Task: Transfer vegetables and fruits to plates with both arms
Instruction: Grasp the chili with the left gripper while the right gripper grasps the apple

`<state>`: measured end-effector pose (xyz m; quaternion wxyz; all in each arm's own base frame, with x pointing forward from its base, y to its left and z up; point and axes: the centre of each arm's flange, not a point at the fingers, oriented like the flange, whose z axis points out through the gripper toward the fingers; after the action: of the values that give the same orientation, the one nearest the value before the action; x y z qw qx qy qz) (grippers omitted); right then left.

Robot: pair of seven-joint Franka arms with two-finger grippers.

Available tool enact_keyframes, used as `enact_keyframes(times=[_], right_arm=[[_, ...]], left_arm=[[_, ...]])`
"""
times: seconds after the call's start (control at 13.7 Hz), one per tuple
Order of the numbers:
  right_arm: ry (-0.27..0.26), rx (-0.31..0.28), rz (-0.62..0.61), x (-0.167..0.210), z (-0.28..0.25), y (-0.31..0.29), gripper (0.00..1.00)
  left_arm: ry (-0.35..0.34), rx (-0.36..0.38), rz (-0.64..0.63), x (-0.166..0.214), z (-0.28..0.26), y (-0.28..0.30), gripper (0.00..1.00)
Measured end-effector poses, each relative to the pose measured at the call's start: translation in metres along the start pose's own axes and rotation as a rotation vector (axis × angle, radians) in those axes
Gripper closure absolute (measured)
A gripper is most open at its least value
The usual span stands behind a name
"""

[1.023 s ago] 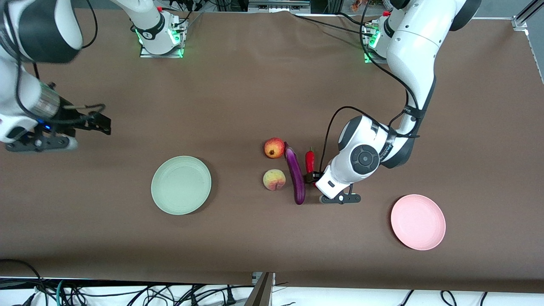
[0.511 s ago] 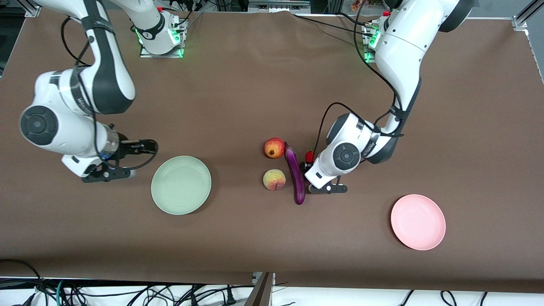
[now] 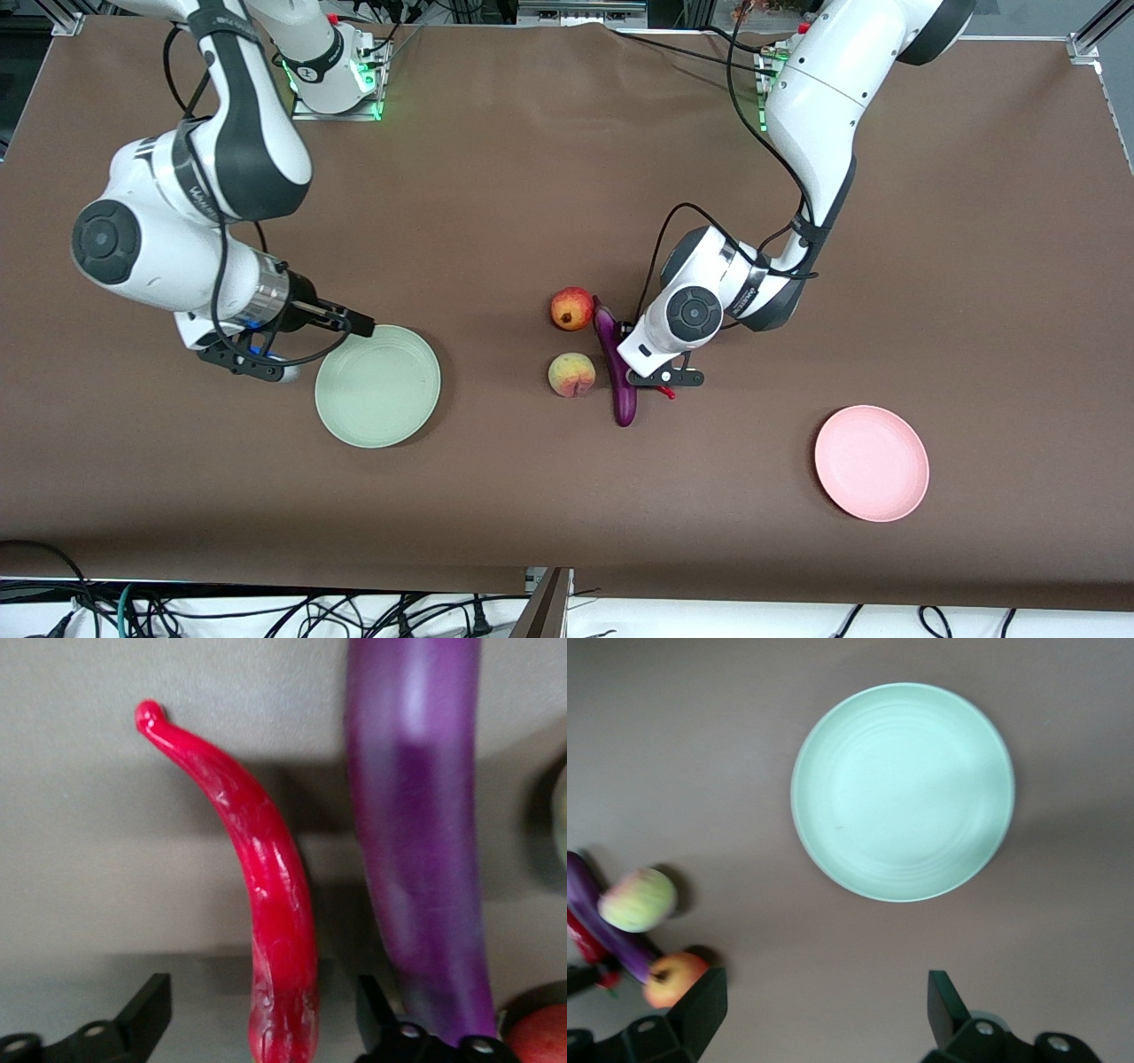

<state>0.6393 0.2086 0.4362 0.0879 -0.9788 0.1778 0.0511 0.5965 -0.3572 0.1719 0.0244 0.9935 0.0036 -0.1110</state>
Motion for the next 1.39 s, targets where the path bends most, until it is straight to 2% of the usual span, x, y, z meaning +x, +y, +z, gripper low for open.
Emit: enact_keyframes(times=[0.15, 0.37, 0.58, 0.8, 0.95, 1.1, 1.39], right_arm=[[0.024, 0.017, 0.051, -0.026, 0.006, -0.038, 0.0], [0.049, 0.034, 0.1, -0.063, 0.037, -0.089, 0.0], [0.082, 0.046, 0.138, -0.095, 0.105, -0.137, 0.0], [0.118, 0.063, 0.166, -0.126, 0.177, -0.17, 0.0], [0.126, 0.064, 0.184, -0.147, 0.211, -0.183, 0.0], [0.122, 0.053, 0.189, -0.165, 0.231, -0.192, 0.0], [0.117, 0.036, 0.202, -0.179, 0.252, -0.195, 0.0]], left_arm=[[0.007, -0.002, -0.002, 0.0, 0.004, -0.002, 0.37], [0.012, 0.0, -0.007, 0.002, 0.0, -0.006, 0.67], [0.035, -0.007, 0.014, 0.014, -0.007, -0.022, 0.69], [0.085, -0.031, 0.013, 0.054, -0.046, -0.087, 0.69], [0.109, 0.021, 0.025, 0.072, -0.069, -0.131, 0.69], [0.151, 0.073, 0.038, 0.084, -0.09, -0.161, 0.69], [0.193, 0.086, 0.068, 0.107, -0.12, -0.239, 0.69]])
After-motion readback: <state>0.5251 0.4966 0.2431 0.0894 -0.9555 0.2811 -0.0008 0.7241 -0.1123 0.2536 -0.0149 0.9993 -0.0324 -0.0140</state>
